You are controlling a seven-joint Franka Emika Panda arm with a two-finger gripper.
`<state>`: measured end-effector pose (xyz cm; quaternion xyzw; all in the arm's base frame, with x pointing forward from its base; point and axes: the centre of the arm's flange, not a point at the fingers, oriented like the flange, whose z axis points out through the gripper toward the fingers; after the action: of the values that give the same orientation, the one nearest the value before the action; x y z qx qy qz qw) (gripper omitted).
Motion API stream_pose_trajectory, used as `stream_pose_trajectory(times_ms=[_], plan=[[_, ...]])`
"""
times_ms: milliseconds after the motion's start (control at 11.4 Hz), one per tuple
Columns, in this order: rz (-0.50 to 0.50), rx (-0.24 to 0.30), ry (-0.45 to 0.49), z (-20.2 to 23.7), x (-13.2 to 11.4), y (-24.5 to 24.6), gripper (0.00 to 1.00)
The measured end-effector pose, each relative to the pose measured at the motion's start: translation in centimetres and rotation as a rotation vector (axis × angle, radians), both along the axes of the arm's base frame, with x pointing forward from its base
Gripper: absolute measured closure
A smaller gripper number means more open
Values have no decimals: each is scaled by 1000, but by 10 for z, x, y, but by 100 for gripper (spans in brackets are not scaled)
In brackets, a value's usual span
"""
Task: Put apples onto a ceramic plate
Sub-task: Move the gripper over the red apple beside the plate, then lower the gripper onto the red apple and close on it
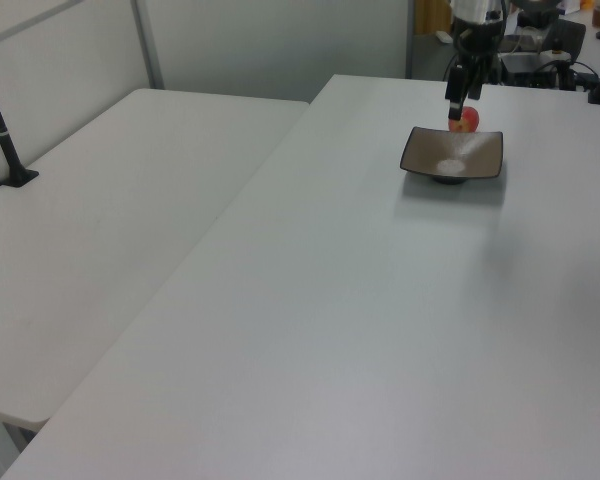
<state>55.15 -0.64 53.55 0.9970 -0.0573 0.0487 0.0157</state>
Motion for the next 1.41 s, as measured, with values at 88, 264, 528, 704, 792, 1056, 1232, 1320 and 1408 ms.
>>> stream_pose_trajectory(times_ms=[88,264,528,704,792,1056,1232,1320,1408], plan=[[-46,1,-23,2,2,-24,0],[-166,2,-70,7,1,-78,0],[-413,16,-136,-9,9,-140,0],[-588,25,-179,-26,12,-184,0],[-661,25,-201,-33,10,-208,0],[-829,21,-279,-61,9,-265,0],[-932,24,-348,-89,16,-292,0],[-975,29,-377,-102,19,-301,0],[-1017,35,-408,-114,23,-309,0]])
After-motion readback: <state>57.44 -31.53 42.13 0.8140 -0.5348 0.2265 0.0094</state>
